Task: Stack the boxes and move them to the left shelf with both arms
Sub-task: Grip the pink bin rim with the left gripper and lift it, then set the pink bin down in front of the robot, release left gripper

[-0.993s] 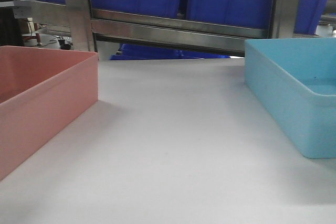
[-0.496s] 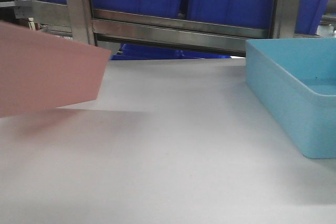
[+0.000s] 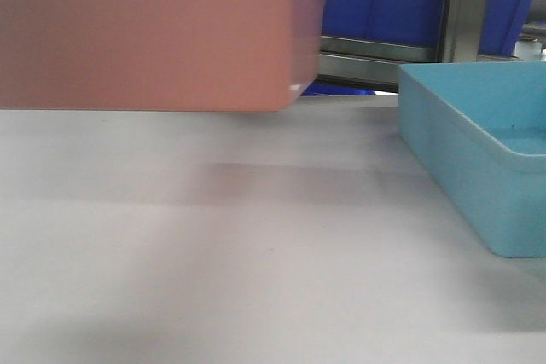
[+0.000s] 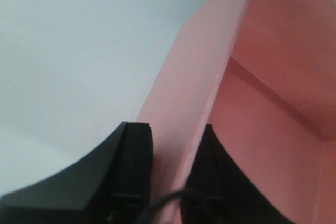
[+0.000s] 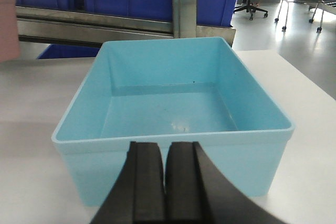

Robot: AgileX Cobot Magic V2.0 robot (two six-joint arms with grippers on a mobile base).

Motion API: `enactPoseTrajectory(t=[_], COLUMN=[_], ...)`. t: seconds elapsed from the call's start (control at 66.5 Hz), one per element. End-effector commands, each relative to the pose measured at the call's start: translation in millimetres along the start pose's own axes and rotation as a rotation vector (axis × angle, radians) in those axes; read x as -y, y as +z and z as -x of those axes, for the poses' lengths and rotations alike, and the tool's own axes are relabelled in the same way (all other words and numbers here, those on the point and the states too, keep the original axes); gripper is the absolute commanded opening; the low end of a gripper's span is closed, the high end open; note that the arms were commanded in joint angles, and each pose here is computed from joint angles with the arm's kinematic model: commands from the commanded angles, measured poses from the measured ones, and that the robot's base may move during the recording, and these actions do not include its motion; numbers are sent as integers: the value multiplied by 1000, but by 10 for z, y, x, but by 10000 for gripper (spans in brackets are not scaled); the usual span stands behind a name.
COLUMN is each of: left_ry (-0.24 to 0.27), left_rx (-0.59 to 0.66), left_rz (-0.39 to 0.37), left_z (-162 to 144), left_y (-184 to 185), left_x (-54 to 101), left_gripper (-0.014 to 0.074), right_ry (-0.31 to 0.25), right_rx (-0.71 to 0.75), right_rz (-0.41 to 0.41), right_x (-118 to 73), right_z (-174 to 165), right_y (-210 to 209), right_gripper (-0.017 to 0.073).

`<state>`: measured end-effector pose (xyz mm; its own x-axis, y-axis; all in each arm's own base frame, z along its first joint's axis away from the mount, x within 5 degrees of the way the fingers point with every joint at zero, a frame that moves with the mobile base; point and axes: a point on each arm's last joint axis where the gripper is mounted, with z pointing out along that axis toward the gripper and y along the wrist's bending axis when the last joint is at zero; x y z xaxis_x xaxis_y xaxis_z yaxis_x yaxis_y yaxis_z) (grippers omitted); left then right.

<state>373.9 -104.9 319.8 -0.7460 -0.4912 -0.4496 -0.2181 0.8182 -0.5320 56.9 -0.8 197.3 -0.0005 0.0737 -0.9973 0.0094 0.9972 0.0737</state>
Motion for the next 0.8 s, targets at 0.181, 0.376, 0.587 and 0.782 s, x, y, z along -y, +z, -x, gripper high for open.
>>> enactPoseTrajectory(t=[0.181,0.376,0.587,0.782], left_ry=[-122,-91,-133,-128], left_rx=[49,10,-38,-74], left_rz=[-115,-56,-7,26], left_z=[-142,-312,-451,-533], left_y=[274,621,914,1042], left_x=[332,318,254,211], left_gripper=[-3,-3,-3,-2], right_ry=[-17,-16,-16,-16], right_rx=[128,128,128,128], right_rz=[12,12,12,12], right_x=[-17,-17,-17,-17], right_z=[158,158,158,158], right_y=[-32,-32,-32,-32], right_gripper=[55,55,55,55])
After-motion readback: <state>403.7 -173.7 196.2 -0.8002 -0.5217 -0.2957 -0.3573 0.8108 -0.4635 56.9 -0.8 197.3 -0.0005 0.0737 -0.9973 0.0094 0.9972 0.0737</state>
